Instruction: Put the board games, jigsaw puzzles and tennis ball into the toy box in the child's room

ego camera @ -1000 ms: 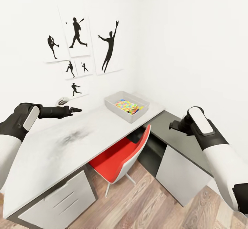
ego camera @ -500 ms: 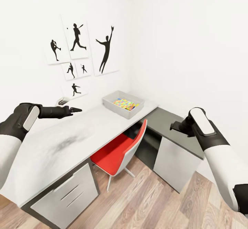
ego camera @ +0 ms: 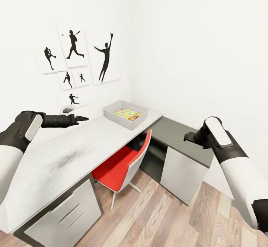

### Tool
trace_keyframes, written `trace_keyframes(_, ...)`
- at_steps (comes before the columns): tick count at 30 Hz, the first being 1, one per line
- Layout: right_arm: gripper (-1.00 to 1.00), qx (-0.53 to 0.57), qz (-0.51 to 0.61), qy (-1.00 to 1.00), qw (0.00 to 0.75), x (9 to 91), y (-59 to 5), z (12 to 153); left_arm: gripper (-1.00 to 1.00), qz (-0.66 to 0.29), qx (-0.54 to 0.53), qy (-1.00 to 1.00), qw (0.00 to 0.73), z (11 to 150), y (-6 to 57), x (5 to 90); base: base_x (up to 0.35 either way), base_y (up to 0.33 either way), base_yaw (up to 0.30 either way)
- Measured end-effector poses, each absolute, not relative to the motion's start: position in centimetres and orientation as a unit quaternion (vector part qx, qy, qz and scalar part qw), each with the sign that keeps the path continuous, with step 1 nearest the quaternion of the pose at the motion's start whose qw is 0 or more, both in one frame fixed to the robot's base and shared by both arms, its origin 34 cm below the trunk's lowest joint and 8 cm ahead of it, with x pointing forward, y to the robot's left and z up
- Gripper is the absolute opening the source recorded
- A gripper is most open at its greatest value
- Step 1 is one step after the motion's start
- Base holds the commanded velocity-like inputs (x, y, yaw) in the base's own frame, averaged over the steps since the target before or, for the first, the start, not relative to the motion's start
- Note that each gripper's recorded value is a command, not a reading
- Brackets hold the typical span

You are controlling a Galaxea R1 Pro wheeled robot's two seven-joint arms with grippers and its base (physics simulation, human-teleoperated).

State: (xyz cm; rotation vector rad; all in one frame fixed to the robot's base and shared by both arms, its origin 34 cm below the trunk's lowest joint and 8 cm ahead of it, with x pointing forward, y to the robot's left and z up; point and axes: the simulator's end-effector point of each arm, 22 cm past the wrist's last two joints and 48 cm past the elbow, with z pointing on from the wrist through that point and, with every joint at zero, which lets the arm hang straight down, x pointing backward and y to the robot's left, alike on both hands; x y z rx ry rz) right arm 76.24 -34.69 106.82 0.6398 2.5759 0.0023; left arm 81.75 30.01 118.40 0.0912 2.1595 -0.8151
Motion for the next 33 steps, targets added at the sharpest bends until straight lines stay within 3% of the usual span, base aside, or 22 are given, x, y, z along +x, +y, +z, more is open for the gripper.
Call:
trace_keyframes(22, 1.00, 0.250, -0.006, 0.940, 0.234, 75.1, -36.5, 107.3, 1.00, -0.324, 0.042, 0.848, 0.418, 120.8, 29.9, 81.1, 0.011, 0.105, -0.152)
trace_keyframes(33, 1.00, 0.271, -0.021, 0.947, 0.170, 72.5, -38.1, 102.7, 1.00, -0.324, 0.042, 0.847, 0.419, 121.0, 29.9, 81.0, 0.000, 0.022, -0.249)
